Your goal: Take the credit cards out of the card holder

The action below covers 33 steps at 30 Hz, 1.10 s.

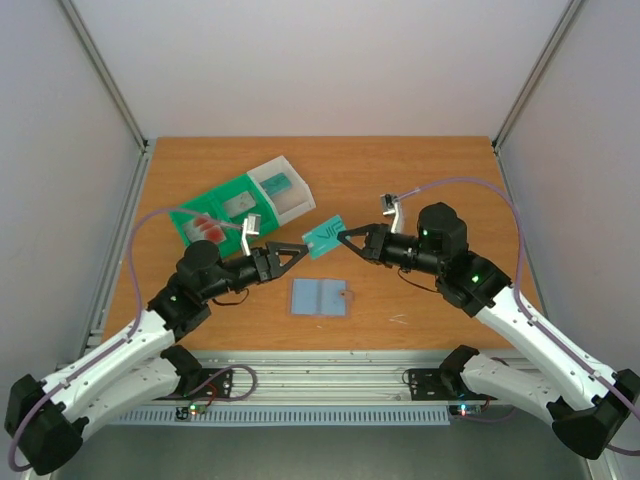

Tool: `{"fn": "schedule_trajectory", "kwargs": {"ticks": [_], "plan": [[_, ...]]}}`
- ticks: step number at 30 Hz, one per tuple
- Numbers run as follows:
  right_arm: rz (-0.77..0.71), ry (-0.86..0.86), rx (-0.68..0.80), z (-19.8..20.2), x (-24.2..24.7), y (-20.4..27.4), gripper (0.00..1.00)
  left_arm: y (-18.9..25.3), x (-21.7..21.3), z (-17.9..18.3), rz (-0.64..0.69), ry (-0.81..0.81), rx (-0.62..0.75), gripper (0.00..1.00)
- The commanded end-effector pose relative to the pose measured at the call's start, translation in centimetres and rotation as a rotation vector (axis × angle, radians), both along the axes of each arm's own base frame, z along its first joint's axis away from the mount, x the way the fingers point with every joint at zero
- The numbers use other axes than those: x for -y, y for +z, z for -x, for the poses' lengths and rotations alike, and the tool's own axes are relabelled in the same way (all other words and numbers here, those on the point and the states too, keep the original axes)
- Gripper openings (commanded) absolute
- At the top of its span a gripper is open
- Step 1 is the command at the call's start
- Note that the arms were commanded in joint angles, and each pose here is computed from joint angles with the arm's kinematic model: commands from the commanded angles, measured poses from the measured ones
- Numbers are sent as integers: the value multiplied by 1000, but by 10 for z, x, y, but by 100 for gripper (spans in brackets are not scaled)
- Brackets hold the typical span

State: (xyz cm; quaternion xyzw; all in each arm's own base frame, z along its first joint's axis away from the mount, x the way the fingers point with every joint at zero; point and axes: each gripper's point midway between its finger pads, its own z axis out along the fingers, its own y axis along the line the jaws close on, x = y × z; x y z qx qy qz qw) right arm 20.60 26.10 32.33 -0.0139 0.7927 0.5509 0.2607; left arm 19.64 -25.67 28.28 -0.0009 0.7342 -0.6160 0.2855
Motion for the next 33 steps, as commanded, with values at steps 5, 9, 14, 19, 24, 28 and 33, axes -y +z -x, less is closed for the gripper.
{"fn": "schedule_trajectory", "kwargs": {"ticks": [5,9,14,19,24,28,33], "plan": [[-226,-66,-31,-20,-9,19,1,48,11,4,248,-79,111,72],[-259,-81,-57,-26,-12,13,1,45,16,0,274,-93,86,60],[-256,-95,-74,-30,-13,9,1,42,15,-3,305,-79,66,41],[-252,-98,-78,-29,-12,6,1,36,10,-6,316,-45,48,26],[-231,-102,-83,-29,-11,1,1,30,9,-6,304,-36,32,19],[-228,-106,-83,-29,-11,0,1,32,6,-4,307,-28,41,1],[-221,-104,-97,-30,-12,-7,1,31,3,-3,293,-20,54,1]]}}
